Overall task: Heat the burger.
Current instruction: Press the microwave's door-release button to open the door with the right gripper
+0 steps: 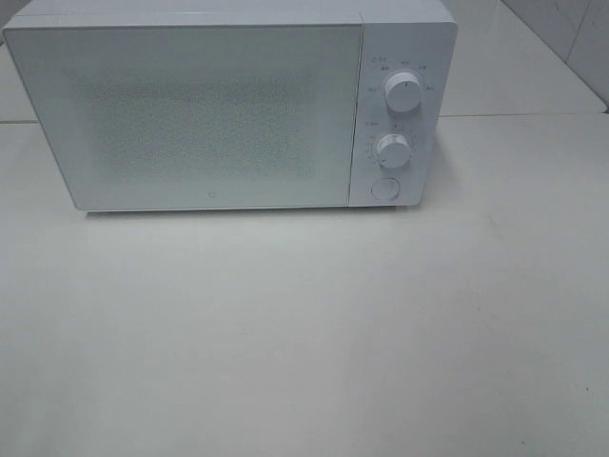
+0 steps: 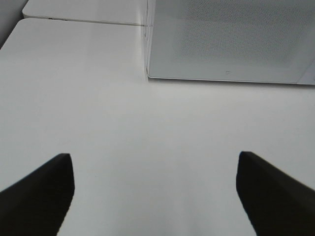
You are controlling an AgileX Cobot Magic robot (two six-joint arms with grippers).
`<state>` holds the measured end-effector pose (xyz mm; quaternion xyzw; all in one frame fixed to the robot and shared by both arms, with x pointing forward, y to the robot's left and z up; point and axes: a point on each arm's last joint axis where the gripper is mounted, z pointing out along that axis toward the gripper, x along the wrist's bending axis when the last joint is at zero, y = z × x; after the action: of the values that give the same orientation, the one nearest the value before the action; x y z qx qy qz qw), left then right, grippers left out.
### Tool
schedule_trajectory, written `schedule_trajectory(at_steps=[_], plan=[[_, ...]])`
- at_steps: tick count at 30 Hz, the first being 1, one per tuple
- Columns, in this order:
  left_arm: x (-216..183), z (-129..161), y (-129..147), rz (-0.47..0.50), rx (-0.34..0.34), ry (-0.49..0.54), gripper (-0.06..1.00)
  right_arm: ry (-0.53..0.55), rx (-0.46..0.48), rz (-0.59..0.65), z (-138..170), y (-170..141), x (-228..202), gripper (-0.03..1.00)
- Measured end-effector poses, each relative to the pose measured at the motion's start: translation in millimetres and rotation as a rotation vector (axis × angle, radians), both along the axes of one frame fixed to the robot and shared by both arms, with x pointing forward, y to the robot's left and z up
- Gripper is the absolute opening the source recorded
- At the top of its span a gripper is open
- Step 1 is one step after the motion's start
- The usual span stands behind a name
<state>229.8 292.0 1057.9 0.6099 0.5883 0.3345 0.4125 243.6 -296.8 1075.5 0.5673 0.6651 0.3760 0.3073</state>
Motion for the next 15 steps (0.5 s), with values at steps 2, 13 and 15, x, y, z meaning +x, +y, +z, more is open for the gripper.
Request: schedule_trajectory(at_steps=[2, 13, 15], plan=[[0, 0, 0, 0.0, 0.0, 0.0, 0.82, -0.022, 0.002, -0.029, -6, -1, -5, 0.71], [0, 0, 0, 0.0, 0.0, 0.0, 0.82, -0.07, 0.0, -0.073, -25, -2, -11, 0.71], [0, 0, 0, 0.0, 0.0, 0.0, 0.82, -0.07, 0.0, -0.073, -25, -2, -11, 0.71]])
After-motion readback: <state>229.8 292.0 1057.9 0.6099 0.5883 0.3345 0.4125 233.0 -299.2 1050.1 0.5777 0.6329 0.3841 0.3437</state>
